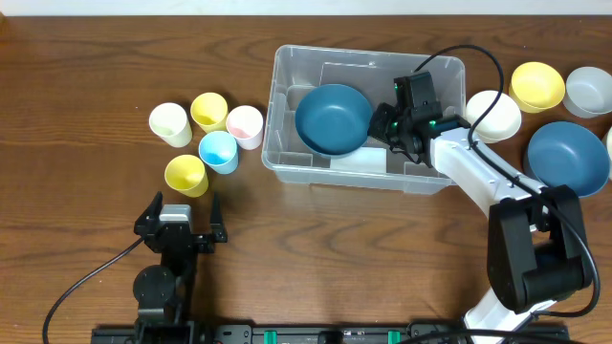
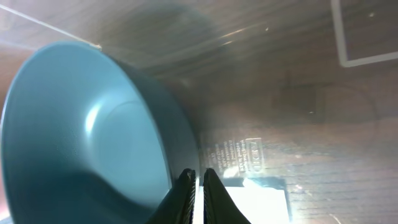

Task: Pack container
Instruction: 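Lower the teal bowl into the bin and open the right gripper, then withdraw the right gripper to the second teal bowl on the right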

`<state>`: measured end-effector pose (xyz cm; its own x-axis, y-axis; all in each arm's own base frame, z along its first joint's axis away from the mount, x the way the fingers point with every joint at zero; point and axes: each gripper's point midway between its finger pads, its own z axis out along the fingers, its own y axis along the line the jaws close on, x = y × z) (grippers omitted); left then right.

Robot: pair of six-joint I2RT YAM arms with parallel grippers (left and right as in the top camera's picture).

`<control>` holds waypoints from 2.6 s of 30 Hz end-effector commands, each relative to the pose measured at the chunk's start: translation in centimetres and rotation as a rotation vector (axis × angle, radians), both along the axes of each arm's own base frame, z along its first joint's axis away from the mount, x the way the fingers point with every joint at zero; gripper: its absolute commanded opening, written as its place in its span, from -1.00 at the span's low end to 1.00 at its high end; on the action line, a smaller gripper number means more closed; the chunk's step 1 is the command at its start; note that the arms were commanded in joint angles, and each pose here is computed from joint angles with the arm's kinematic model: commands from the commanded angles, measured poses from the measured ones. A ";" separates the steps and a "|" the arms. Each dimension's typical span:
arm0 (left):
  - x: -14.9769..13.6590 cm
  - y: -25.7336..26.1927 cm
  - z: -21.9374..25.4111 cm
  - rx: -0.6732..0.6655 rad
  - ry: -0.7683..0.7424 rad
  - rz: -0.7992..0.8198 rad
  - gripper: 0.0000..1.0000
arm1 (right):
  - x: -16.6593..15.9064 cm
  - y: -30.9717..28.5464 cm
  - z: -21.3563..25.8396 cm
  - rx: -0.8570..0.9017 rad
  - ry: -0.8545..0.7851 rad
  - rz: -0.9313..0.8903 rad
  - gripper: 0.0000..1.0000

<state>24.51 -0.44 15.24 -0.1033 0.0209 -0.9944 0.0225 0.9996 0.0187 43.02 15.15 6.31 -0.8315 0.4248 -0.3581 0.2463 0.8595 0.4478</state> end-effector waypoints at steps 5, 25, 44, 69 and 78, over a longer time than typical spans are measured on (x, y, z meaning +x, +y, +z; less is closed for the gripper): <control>-0.1 -0.1 -1.5 0.013 0.046 -0.012 0.96 | 1.4 -1.5 2.1 -0.067 -0.088 0.024 -0.57; -0.1 -0.1 -1.5 0.013 0.047 -0.012 0.96 | -8.6 -18.1 22.6 -0.300 -0.387 -0.491 0.98; -0.1 -0.1 -1.5 0.013 0.046 -0.012 0.96 | -20.6 -32.4 10.4 -0.215 0.108 -1.231 0.99; -0.1 -0.1 -1.5 0.013 0.046 -0.012 0.96 | -15.1 -37.8 -2.6 0.020 0.276 -1.157 0.98; -0.1 -0.1 -1.5 0.013 0.047 -0.012 0.96 | -15.7 -38.1 -3.7 0.003 0.315 -1.180 0.90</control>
<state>24.51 -0.44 15.25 -0.1033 0.0209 -0.9944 0.0225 0.9996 0.0187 27.96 -22.66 3.17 0.0110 0.9780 -0.2084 0.9660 0.0435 0.2548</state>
